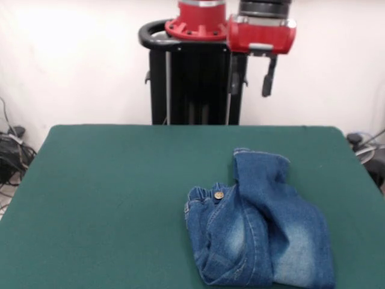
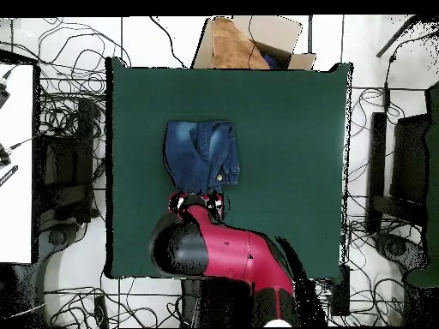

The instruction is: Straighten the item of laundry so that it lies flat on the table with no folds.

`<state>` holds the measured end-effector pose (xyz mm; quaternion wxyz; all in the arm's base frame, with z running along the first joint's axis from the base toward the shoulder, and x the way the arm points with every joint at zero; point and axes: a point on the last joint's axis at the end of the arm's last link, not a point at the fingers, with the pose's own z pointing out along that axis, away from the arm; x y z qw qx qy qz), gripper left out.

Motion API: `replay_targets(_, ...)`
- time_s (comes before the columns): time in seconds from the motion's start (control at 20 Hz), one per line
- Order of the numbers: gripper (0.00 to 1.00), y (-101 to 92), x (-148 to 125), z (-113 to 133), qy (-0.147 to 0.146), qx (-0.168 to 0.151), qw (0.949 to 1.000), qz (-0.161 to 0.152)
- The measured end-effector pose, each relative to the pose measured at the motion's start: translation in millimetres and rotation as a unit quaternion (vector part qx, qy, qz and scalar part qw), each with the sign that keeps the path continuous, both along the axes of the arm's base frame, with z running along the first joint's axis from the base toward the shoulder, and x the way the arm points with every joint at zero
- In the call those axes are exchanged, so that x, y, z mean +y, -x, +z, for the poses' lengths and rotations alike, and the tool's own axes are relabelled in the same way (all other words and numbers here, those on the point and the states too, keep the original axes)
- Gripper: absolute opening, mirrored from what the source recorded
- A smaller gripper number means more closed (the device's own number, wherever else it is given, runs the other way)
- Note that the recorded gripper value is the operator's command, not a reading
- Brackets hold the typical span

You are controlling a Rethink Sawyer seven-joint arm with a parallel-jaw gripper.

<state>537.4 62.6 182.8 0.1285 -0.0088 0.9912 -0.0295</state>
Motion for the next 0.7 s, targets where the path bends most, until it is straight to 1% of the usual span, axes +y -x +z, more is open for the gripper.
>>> replay_targets(0.15, 1.00, -11.2, -23.3, -9.2, 0.006, -0.030, 0.9994, -0.017)
replay_targets(0.2, 1.00, -12.9, -27.8, -11.2, 0.008, -0.035, 0.9992, -0.019)
replay_targets(0.35, 1.00, -19.3, -53.1, -25.2, 0.015, -0.054, 0.9980, -0.030)
replay_targets(0.5, 1.00, -20.5, -67.8, -38.3, 0.017, -0.057, 0.9977, -0.033)
replay_targets(0.7, 1.00, -19.7, -84.9, -61.3, 0.010, -0.058, 0.9978, -0.031)
